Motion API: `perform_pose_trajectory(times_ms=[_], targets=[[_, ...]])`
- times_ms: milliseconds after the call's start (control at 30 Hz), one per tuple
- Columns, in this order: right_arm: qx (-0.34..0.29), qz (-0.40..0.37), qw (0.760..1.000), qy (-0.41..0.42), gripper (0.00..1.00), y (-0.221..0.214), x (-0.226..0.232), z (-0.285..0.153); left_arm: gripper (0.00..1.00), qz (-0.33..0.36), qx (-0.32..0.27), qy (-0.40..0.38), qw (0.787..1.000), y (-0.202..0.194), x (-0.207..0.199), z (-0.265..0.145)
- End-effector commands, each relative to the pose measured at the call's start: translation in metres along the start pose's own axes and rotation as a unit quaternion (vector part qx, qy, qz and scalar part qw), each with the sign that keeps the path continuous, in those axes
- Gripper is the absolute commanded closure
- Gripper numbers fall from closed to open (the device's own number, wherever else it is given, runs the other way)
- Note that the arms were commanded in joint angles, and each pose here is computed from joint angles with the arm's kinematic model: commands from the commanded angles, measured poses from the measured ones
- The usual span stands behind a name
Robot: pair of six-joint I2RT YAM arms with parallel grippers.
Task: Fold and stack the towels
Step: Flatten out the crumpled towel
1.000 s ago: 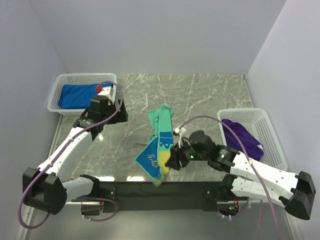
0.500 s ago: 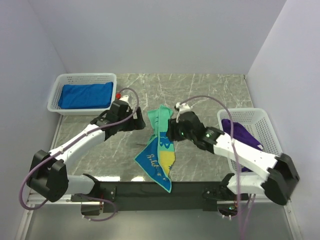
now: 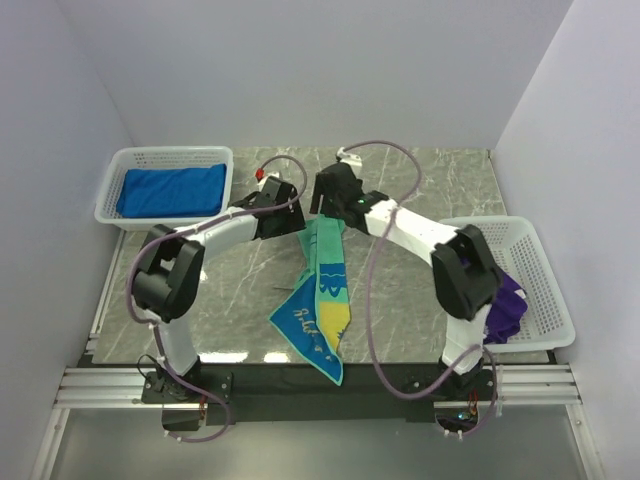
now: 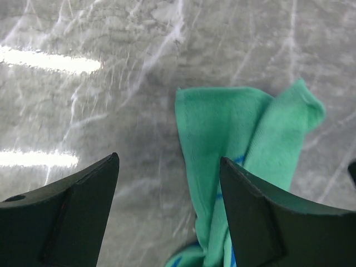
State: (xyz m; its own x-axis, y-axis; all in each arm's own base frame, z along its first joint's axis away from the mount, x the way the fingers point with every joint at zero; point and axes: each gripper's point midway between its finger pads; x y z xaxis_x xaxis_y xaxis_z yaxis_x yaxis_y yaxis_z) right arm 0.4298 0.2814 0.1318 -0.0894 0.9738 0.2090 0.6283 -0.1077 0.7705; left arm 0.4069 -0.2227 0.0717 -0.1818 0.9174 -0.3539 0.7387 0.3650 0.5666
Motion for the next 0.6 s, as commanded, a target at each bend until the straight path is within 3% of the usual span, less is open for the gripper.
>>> perform_pose_trajectory(times_ms=[0, 400, 567], targets=[[-0.025, 0.025, 0.998, -0.054, 0.24, 0.023, 0.001, 0.016, 0.22, -0.012, -0.023, 0.007, 1.0, 0.015, -0.008, 0.012], [0.011, 0.023, 0.992, -0.126, 0.33, 0.008, -0.003, 0.069, 0.26, -0.003, 0.005, 0.057, 0.998, -0.008, 0.012, 0.054], [0.033, 0.015, 0.989, -0.145, 0.35, -0.015, -0.016, 0.075, 0.35, -0.005, 0.019, 0.082, 0.996, -0.022, 0.025, 0.062]])
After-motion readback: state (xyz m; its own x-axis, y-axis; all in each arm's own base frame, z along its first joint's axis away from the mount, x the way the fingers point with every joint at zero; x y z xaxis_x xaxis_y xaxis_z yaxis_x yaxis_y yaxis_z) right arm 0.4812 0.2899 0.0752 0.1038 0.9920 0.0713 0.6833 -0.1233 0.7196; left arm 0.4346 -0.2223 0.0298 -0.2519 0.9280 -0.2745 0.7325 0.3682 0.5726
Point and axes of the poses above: each gripper's point midway between its finger pads, its own z axis out along the fingers, its own x axis along the line the jaws close on, y = z × x, and after that the axes turned 5 degrees about -z, right-handed
